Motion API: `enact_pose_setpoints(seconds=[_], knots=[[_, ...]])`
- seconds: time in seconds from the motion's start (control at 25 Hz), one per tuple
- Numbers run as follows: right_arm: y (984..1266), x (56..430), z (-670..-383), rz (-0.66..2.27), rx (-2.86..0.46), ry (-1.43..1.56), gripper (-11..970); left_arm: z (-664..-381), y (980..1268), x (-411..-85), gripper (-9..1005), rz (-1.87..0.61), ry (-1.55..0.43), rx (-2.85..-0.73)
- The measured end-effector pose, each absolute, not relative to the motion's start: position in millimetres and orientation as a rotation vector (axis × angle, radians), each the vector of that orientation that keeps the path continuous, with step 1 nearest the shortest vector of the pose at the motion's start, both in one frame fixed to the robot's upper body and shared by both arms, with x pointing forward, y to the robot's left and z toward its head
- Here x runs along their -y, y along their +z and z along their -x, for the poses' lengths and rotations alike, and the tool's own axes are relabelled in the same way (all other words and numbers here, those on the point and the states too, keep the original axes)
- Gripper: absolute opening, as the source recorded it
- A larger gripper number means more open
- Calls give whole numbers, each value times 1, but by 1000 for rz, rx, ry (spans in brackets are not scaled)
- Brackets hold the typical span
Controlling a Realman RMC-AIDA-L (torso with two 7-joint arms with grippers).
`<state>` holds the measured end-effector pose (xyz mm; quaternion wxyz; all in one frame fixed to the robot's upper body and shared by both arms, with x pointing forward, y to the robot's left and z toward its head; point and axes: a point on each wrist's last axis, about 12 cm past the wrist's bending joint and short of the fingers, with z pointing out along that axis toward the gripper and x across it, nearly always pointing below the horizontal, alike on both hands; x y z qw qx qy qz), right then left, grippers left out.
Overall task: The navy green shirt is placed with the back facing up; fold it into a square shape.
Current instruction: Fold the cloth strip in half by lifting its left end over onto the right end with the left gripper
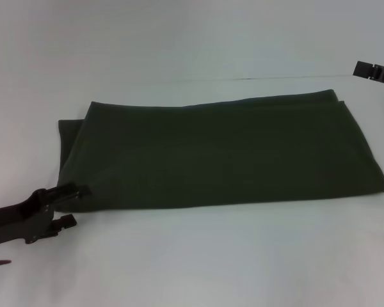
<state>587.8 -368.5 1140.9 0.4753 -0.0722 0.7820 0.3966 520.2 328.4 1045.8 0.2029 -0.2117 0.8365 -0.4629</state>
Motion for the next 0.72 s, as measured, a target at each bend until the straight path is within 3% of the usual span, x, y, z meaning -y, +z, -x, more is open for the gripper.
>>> enact_pose_setpoints(seconds=[0.72], knots=[[1142, 372, -586, 151, -1888, 971, 934, -532, 1049, -334, 894, 587, -1207, -2356]])
